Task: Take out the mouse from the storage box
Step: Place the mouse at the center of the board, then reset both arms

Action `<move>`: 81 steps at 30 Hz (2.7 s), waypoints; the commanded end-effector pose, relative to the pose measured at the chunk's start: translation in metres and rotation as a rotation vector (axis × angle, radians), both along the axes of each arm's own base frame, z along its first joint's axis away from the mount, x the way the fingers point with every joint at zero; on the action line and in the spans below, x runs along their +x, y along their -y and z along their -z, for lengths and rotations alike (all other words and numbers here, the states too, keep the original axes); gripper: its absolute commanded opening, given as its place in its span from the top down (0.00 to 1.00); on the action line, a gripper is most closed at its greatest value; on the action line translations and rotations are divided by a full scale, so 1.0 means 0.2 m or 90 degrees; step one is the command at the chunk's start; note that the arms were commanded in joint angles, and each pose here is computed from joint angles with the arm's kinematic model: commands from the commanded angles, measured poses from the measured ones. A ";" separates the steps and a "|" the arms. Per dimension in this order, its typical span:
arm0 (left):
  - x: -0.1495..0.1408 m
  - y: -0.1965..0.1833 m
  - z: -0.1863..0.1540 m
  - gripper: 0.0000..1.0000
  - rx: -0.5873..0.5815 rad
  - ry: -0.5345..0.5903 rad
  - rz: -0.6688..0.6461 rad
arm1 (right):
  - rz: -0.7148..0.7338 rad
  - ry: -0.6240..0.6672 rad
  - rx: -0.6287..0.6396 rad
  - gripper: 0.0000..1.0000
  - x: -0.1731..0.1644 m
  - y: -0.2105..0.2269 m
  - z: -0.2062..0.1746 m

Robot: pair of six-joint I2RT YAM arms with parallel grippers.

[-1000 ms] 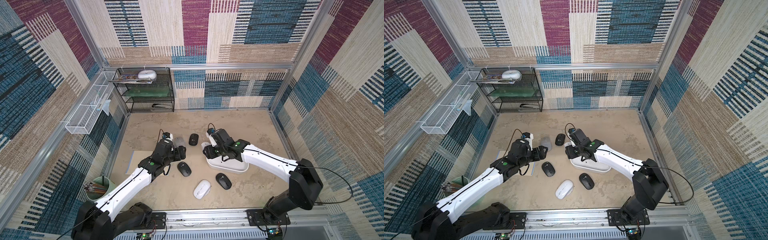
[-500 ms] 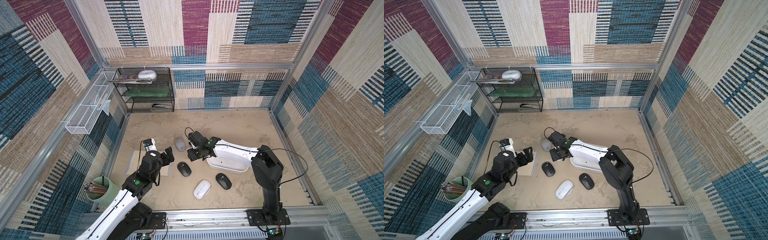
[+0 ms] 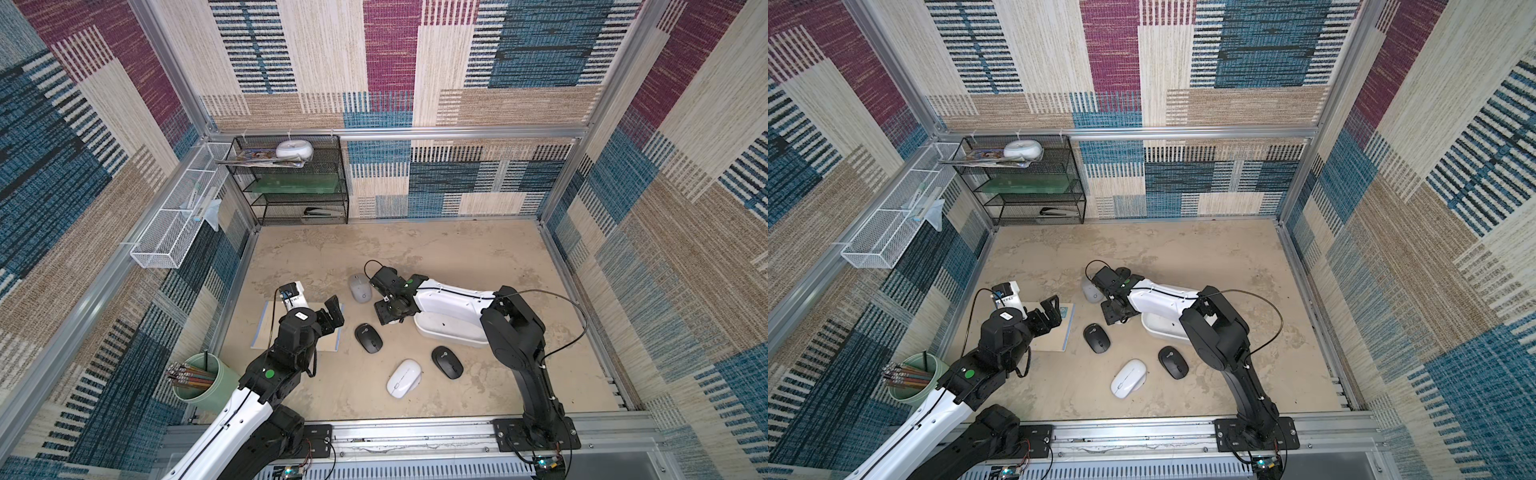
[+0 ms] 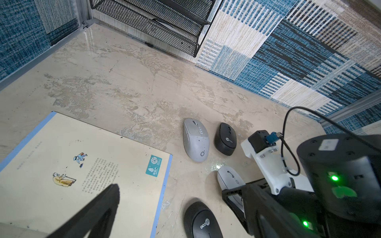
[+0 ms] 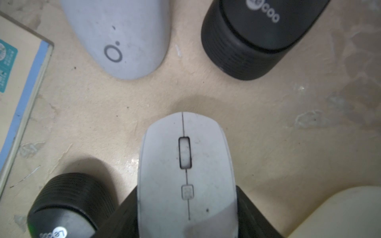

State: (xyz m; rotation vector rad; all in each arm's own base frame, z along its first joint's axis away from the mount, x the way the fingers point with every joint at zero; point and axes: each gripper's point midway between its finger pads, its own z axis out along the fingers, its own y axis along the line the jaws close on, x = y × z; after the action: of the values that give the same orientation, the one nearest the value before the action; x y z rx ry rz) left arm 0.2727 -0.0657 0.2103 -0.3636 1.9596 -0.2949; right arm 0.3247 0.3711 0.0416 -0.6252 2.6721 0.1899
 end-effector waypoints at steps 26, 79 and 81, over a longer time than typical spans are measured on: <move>0.18 -0.01 -0.05 0.00 0.071 0.053 -0.043 | 0.091 0.301 0.063 0.08 0.05 0.39 -0.89; 0.64 -0.41 0.60 0.00 0.257 0.011 0.030 | 0.336 0.723 0.033 0.01 0.13 1.86 -0.59; 0.64 -0.41 0.60 0.00 0.256 0.009 0.030 | 0.310 0.718 0.045 0.01 0.15 1.85 -0.58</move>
State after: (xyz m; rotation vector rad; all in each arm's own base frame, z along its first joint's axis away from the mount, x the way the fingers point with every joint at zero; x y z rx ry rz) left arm 0.3984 0.0176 0.0895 -0.0592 1.9620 0.0878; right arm 0.3465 -0.0144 0.1378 0.0959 1.7023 -0.2592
